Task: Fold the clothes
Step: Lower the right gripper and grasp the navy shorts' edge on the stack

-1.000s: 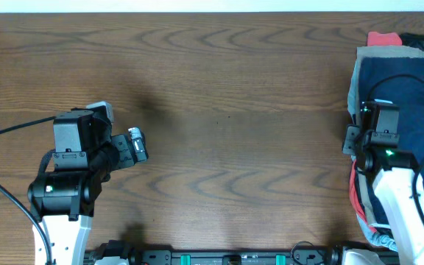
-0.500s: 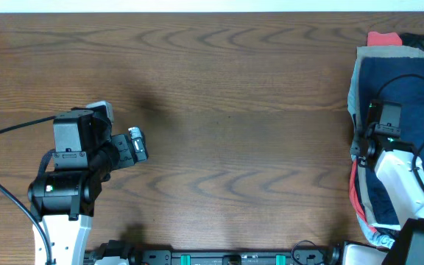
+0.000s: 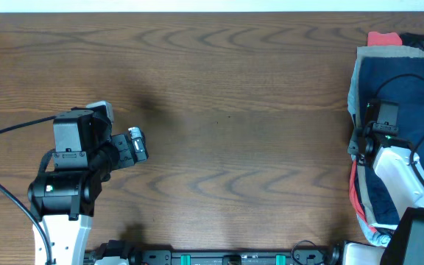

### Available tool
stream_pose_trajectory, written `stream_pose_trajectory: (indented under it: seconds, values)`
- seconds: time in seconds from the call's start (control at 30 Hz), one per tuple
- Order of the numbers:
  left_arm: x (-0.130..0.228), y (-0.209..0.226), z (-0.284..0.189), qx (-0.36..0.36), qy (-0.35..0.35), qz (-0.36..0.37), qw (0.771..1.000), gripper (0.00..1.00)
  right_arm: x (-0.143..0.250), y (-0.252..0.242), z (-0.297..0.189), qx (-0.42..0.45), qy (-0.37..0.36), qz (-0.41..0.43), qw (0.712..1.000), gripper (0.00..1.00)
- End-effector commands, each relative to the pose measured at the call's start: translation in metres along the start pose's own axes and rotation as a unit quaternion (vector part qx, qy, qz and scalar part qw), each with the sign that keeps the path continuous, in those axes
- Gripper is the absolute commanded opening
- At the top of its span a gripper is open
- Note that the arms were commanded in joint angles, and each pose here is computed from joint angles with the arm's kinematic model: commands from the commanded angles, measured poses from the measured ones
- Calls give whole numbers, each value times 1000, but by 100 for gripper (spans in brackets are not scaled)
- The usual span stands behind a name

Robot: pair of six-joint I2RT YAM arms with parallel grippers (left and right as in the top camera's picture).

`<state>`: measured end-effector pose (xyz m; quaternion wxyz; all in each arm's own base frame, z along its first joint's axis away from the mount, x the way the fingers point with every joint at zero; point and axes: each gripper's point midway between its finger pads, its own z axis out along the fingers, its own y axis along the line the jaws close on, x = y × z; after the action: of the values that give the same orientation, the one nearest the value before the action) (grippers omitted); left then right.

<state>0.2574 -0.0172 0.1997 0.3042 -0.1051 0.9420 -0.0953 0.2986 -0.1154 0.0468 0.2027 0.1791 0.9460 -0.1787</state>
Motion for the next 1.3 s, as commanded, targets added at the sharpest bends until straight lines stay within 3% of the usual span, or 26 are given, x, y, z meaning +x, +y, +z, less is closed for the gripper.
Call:
stream_pose_trajectory:
  seconds: [0.0, 0.1, 0.17, 0.2, 0.3, 0.53, 0.77, 0.93, 1.1, 1.27]
  values:
    - [-7, -3, -5, 5, -10, -1, 1000, 98, -8, 0, -1, -5, -5, 16, 1000, 31]
    - [-7, -3, -5, 5, -10, -1, 1000, 98, -7, 0, -1, -6, -5, 15, 1000, 17]
    - [-7, -3, -5, 5, -10, -1, 1000, 98, -8, 0, -1, -6, -5, 16, 1000, 16]
    - [-7, -3, -5, 5, -10, -1, 1000, 98, -8, 1, -1, -8, -5, 16, 1000, 18]
    - [-7, -3, -5, 5, -10, -1, 1000, 98, -8, 3, -1, -14, -5, 16, 1000, 41]
    - [-7, -3, -5, 5, -10, -1, 1000, 98, -9, 5, -1, -18, -8, 17, 1000, 47]
    - [-7, -3, -5, 5, -10, -1, 1000, 98, -6, 4, 1, -16, -3, 16, 1000, 33]
    - [-7, -3, -5, 5, -10, -1, 1000, 98, 2, 6, 11, -13, 16, 11, 1000, 31]
    - [-7, -3, -5, 5, -10, -1, 1000, 98, 0, 5, 12, -13, 15, 13, 1000, 2]
    - [-7, -3, -5, 5, -10, -1, 1000, 98, -21, 2, -1, -16, -16, 24, 999, 1]
